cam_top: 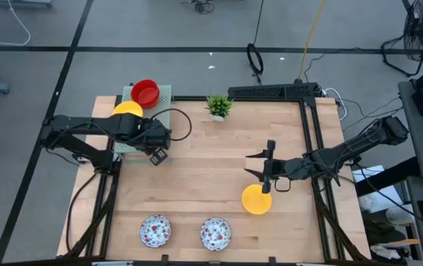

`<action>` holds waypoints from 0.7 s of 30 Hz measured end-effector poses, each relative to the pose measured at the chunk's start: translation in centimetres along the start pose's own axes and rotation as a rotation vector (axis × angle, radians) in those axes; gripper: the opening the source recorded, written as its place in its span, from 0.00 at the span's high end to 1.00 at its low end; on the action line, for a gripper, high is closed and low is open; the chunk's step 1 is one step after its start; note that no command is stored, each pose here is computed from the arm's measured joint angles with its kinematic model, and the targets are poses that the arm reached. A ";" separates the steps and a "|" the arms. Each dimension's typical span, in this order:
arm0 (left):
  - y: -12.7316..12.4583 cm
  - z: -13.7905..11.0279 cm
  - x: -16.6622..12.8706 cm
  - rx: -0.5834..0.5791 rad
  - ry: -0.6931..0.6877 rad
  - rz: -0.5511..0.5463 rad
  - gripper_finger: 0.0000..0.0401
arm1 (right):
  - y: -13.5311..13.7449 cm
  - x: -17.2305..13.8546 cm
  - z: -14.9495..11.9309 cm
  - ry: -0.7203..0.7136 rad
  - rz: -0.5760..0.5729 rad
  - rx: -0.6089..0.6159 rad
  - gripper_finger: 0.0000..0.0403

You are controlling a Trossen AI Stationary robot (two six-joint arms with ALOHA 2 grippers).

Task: Pick & Place Mini bowls
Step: Stack the red and white bowl on the red and white bowl on the shelf, then stack the red and white bowl on the red and white bowls on the shelf

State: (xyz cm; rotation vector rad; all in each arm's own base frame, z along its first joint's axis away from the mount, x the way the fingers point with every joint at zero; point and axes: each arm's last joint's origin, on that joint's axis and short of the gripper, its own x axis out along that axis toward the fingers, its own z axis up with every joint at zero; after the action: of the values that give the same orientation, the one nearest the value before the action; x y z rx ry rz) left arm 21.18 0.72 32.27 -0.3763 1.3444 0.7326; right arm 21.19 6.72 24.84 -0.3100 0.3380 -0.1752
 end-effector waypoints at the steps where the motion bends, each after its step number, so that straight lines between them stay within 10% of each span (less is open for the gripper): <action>1: 0.0 0.0 -0.1 -0.009 -0.002 -0.002 0.81 | 0.0 0.0 0.0 0.000 0.000 0.000 0.51; 14: 0.3 0.8 -3.2 -0.047 -0.069 -0.104 0.80 | 0.0 0.0 0.0 0.000 0.000 -0.001 0.51; 21: -1.2 2.1 -4.5 -0.074 -0.159 -0.357 0.80 | 0.0 0.0 0.0 0.000 0.001 -0.001 0.51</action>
State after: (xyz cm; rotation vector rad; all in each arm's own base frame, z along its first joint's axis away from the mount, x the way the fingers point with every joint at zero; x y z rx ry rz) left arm 23.31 0.09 36.87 -0.5878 1.0652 0.5026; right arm 21.18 6.72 24.83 -0.3113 0.3388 -0.1742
